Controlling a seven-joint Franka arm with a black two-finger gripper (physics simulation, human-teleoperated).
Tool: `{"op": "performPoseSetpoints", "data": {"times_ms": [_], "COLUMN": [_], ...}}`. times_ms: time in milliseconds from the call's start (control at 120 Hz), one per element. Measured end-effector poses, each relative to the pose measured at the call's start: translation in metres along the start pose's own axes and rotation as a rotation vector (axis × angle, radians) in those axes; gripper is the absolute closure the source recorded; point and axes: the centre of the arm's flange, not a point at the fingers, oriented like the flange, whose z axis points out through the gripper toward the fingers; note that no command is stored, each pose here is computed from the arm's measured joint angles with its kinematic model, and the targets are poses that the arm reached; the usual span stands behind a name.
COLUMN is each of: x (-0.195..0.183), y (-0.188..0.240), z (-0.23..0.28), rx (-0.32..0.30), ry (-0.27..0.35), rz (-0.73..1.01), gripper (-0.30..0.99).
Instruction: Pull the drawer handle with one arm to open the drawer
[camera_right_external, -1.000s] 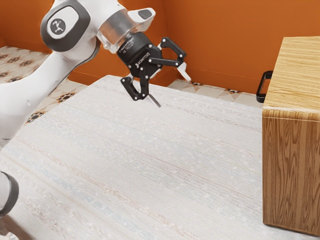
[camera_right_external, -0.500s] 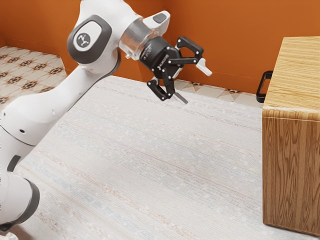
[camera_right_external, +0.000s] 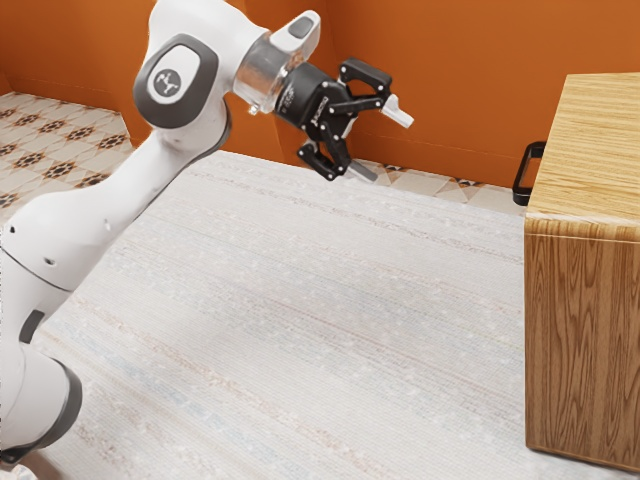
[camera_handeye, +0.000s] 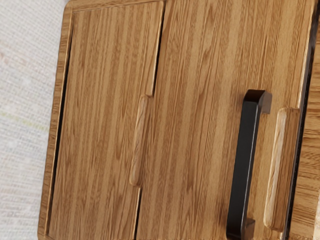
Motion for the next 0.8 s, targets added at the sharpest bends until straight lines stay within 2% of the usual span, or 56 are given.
{"op": "performPoseSetpoints", "data": {"times_ms": [175,383,442,608,800], "x": [-0.012,-0.032,-0.03,-0.011,0.005], "y": [0.009,0.021,0.021,0.017,0.025], "z": [0.035,0.058,0.059,0.05,0.056], "rx": [-0.015,-0.071,-0.083,-0.089,-0.165], "ry": [-0.057,-0.111,-0.095,0.026,0.095], "rz": [0.096,0.164,0.174,0.208,0.227], "gripper": [0.0,0.0,0.01,0.06,0.14]}}
